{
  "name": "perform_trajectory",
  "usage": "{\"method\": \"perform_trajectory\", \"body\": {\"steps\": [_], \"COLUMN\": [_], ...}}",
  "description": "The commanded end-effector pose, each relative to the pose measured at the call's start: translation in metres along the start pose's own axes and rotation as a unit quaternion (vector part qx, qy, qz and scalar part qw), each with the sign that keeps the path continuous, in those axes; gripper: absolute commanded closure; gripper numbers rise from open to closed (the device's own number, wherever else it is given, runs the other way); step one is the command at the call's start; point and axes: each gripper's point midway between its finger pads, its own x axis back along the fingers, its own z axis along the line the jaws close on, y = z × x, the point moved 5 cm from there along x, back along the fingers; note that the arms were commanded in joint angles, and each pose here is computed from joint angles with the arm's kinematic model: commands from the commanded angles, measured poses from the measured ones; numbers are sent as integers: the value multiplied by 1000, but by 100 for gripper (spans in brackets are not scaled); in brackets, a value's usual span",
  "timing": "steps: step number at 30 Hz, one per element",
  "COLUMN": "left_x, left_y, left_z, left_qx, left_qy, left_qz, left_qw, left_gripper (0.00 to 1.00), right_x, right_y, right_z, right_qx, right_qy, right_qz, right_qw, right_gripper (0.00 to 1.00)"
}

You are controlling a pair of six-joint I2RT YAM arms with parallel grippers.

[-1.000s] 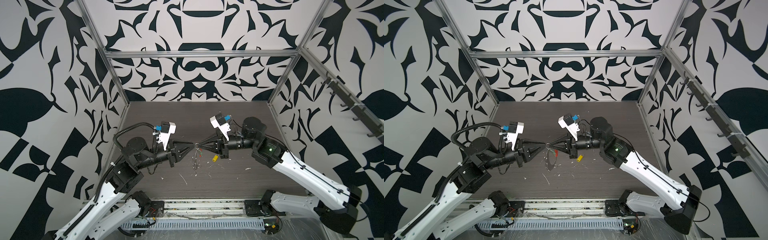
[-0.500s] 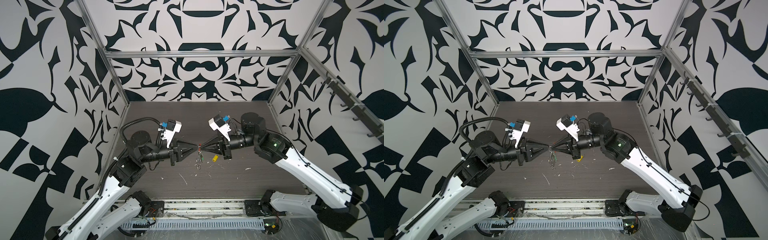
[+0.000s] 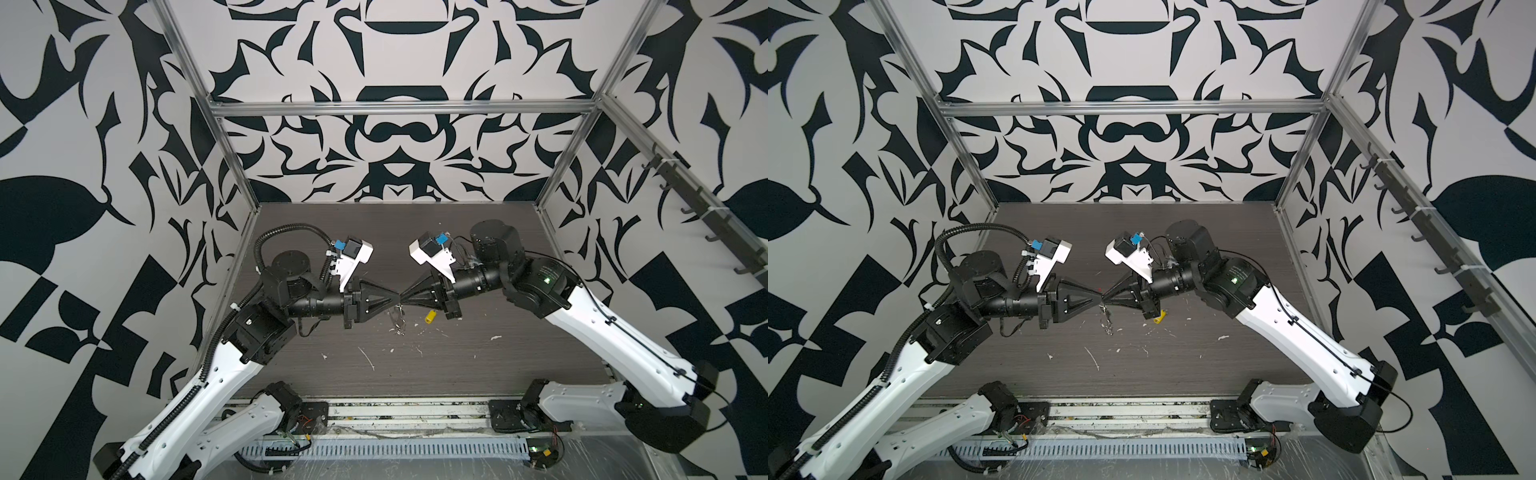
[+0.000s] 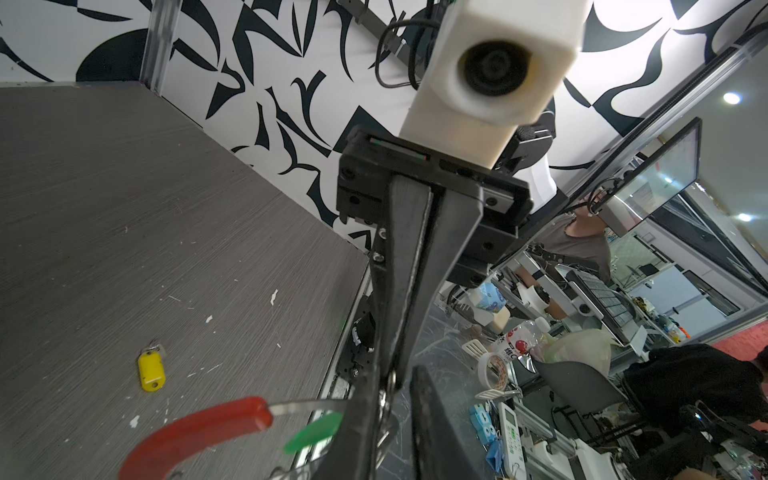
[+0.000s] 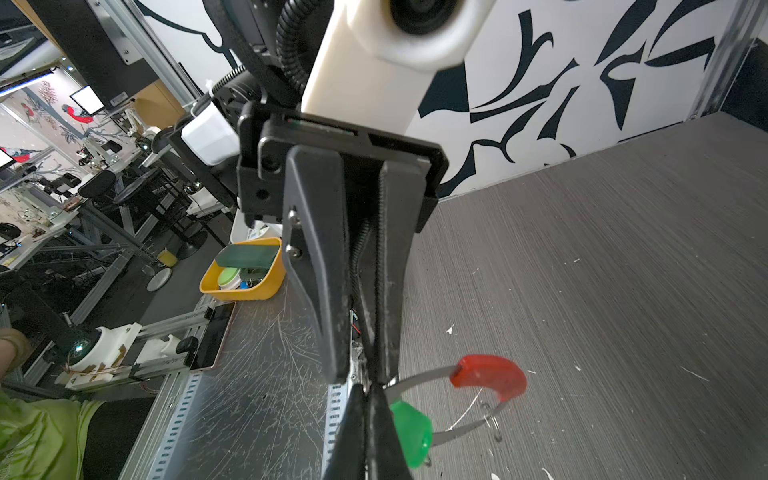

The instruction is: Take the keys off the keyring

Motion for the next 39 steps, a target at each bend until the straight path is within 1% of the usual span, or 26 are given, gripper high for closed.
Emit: {"method": "perform_trajectory", "body": {"steps": [1,6,10,14,19,23,25,27,29,30,33,35,39], "left_x": [2,4,4,3,3,4,5,8,10,11,16,18,20], "left_y": [1,-2,-3,-4,-2,3,5,9,11,13,18,19,20], "left_z": [-11,-8,-6,-3,-5,-2,0,1,2,3,4,4,5], "left_qx": [-5,-1,1,3,-5,-17,-26,-37,-47,-51,-62,-67,-67], "left_qy": [-19,-3,5,9,9,19,27,35,37,41,50,43,39], "left_qz": [14,24,26,29,23,-3,-24,-50,-76,-93,-134,-156,-184], "left_qw": [1000,1000,1000,1000,1000,1000,999,997,995,994,988,985,980], "left_gripper": [83,82,85,83,93,100,100,100,100,100,100,100,100], "right_x": [7,9,10,9,9,10,14,20,27,31,41,44,42], "right_y": [15,15,16,17,19,24,28,33,35,38,38,36,34], "right_z": [4,4,4,4,4,4,2,0,-1,-1,-7,-11,-16], "right_qx": [31,34,34,35,31,24,23,21,16,15,-2,-17,-40], "right_qy": [-13,-18,-20,-18,-16,-22,-40,-64,-84,-93,-124,-128,-104], "right_qz": [-17,-15,-16,-17,-22,-47,-75,-119,-164,-192,-259,-295,-336], "right_qw": [999,999,999,999,999,998,996,991,983,977,958,947,935], "right_gripper": [100,100,100,100,100,100,88,75,68,66,64,63,62]}}
